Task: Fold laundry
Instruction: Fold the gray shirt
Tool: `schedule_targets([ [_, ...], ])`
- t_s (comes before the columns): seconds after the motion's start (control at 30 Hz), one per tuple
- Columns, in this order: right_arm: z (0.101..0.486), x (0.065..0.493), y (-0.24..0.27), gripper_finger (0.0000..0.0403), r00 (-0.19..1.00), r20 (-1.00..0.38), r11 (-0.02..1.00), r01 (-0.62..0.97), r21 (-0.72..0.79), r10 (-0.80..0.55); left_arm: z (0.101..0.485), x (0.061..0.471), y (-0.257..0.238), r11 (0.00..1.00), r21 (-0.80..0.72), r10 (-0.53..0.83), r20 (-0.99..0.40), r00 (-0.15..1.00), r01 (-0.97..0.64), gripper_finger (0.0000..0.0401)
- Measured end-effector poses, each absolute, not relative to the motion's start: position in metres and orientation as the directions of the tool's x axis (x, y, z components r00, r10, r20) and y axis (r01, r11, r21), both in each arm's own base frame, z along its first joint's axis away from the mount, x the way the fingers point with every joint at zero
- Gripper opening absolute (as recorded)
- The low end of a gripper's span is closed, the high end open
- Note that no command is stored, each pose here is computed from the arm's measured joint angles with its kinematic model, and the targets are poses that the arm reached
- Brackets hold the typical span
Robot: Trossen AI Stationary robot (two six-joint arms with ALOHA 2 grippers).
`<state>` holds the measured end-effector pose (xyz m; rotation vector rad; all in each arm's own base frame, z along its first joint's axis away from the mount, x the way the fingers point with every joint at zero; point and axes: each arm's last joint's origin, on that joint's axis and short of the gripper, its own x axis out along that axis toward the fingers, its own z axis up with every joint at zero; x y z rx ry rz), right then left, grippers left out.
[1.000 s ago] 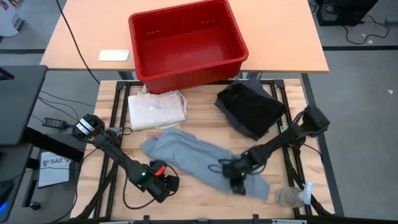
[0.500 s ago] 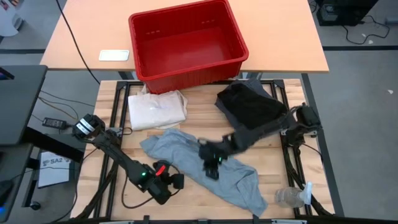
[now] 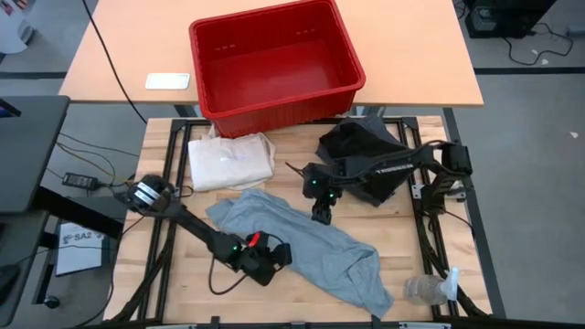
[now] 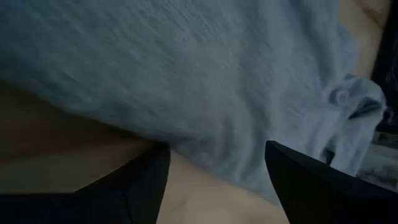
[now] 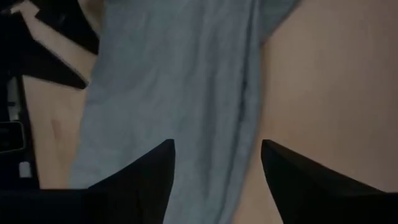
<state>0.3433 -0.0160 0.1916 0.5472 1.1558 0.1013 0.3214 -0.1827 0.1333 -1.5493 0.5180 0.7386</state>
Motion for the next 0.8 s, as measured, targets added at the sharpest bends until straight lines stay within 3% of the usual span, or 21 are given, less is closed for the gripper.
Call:
schedule_targets([
  [0.37, 0.164, 0.335, -0.043, 0.0252, 0.48, -0.8, 0.864, 0.151, 0.481, 0.361, 0.123, 0.336, -0.158, -0.155, -0.622, 0.047, -0.781, 0.623, -0.768, 0.0271],
  [0.53, 0.145, 0.331, -0.043, 0.0252, 0.512, -0.75, 0.825, 0.13, 0.55, 0.419, 0.121, 0.339, -0.145, -0.172, -0.606, 0.079, -0.794, 0.603, -0.776, 0.0251],
  [0.8, 0.128, 0.328, -0.043, 0.0251, 0.573, -0.713, 0.824, 0.112, 0.555, 0.403, 0.119, 0.341, -0.134, -0.155, -0.599, 0.138, -0.801, 0.583, -0.786, 0.021],
])
